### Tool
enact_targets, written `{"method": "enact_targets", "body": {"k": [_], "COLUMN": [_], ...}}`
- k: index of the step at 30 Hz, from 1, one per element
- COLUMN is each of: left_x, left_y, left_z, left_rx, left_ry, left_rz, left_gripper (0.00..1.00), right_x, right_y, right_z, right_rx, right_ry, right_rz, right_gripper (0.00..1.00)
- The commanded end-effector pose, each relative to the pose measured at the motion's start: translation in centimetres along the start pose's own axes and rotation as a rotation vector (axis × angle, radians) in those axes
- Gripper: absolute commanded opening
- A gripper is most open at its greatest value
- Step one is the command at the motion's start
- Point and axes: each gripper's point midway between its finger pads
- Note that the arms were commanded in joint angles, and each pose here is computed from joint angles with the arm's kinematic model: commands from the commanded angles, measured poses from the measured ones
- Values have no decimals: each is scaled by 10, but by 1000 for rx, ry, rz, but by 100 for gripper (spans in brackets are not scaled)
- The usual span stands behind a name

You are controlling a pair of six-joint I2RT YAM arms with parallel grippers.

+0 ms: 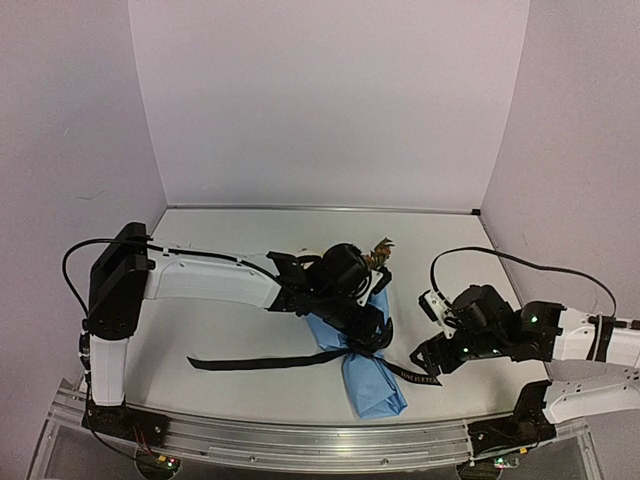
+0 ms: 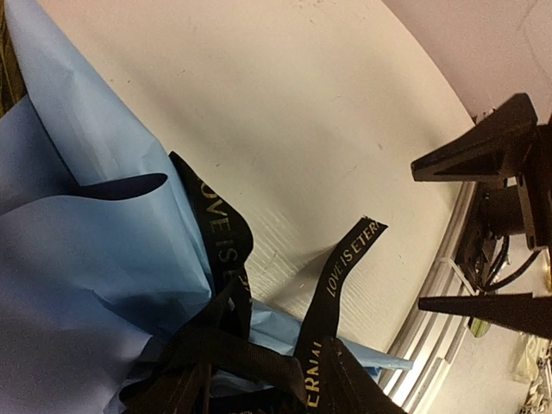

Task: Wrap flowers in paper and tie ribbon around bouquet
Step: Cross the half-tied ribbon over the folded bouquet.

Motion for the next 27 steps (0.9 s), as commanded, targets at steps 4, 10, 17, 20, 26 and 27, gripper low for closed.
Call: {"method": "enact_targets", "body": {"k": [4,10,17,20,26,27], "left_x": [2,-16,-38,-41,-42,-42], "left_y": [4,5,7,8,10,10], "left_z": [14,25,28,28,28,28], "left_rx": [-83,-91,-107,-107,-111,-112], "left_ry": [-28,-89,-143,-148,-152,-151], "left_rz": [55,73,40,29,11,6], "left_gripper": [30,2,0,0,0,0], "right_x": [14,21,32,35,42,42], "right_y": [15,38,65,74,88,90], "right_z": [10,23,36,43,47,48], "right_rx": [-105,-159,-236,-252,-303,-306], "right_ry": [-81,-89,-82,-80,-68,-67], "right_rz": [79,176,271,286,300,302], "right_gripper": [77,76,69,68,67,67]}}
Point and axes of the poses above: each gripper's point midway between its finger pads, its own x axis out along the fingers, its own y axis along the line the jaws close on, z = x × y, and after that the axes turned 4 degrees about x, right-handed
